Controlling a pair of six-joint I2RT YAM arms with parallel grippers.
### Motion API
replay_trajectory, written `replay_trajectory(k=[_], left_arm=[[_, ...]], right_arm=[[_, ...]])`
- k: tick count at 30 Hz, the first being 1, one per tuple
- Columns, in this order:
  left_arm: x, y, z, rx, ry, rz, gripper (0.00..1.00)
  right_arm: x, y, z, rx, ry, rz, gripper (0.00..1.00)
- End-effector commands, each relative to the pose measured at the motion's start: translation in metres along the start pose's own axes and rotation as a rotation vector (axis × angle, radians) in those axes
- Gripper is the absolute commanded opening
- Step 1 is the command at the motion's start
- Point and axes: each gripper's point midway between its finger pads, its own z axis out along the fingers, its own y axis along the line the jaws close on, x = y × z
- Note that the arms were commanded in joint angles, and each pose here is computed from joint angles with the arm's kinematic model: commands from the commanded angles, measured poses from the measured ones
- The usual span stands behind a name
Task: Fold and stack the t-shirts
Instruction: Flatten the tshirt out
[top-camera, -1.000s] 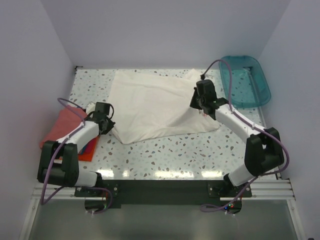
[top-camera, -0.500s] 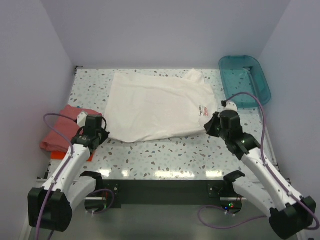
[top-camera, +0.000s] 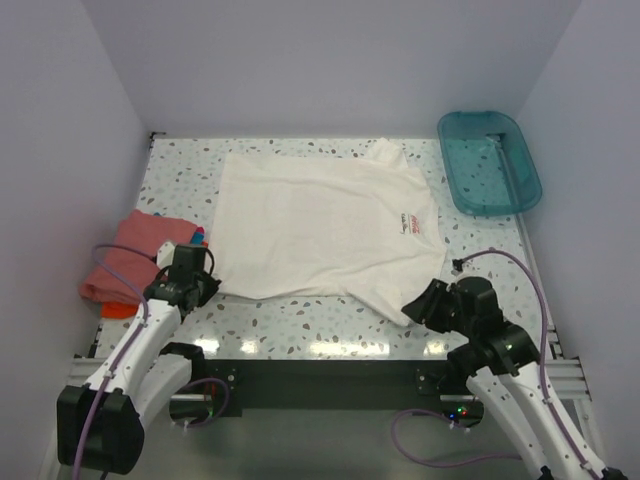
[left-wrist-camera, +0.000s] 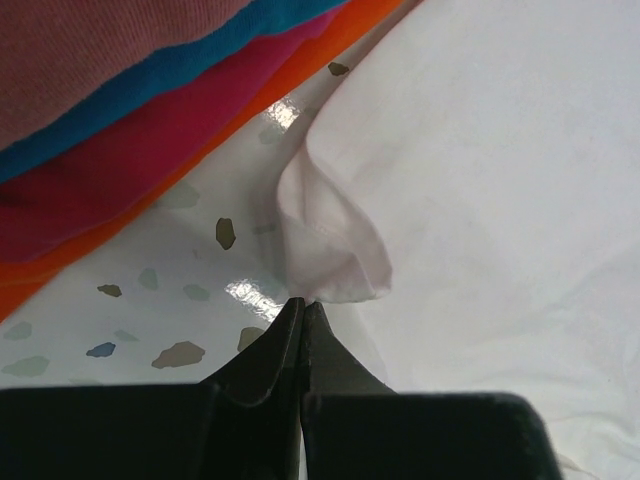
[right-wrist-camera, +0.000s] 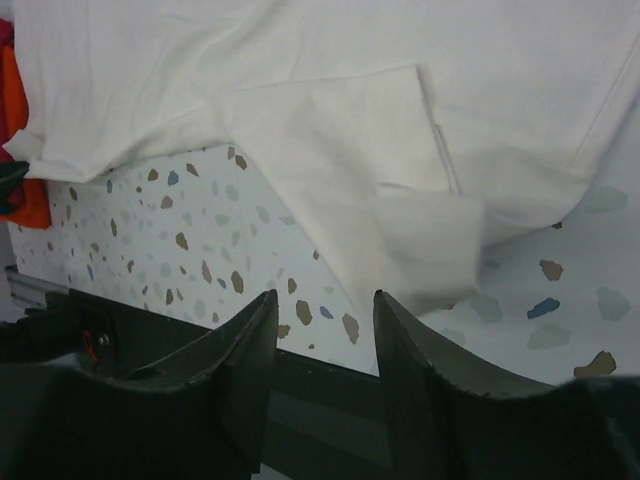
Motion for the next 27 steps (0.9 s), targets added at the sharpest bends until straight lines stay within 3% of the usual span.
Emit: replay_trajectory(k=[1,3,8,12,19,23,27], left_arm=[[0.003,-0.003,0.004,0.005,0.015,-0.028,0.0],[0.004,-0.003,0.005,0.003,0.022,-0.025,0.0],[-0.001,-0.005,0.004,0.005,0.002,-0.025,0.0],[-0.003,-0.005,0.004,0.0,0.0,-0.018,0.0],[-0.004,-0.011,0.004,0.033,-0.003,-0.024,0.0],[0.001,-0.013,0.007,0.053,0.011,-0.029,0.0],[0.001,-0.013,0.009,0.043,0.016,-0.014,0.0]], right_arm=[[0.004,0.008,-0.004,-0.025,0.038,0.021,0.49],[-0.008,0.012,-0.001,-0.01,0.021,-0.01,0.58],[-0.047,0.012,0.014,0.093,-0.068,-0.081,0.6],[-0.059,-0.004,0.033,0.215,-0.066,-0.109,0.59],[-0.039,-0.033,0.045,0.284,-0.049,-0.07,0.56],[-0.049,-0.029,0.059,0.272,-0.077,-0.066,0.47],[-0.06,-0.019,0.076,0.247,-0.092,-0.092,0.46]])
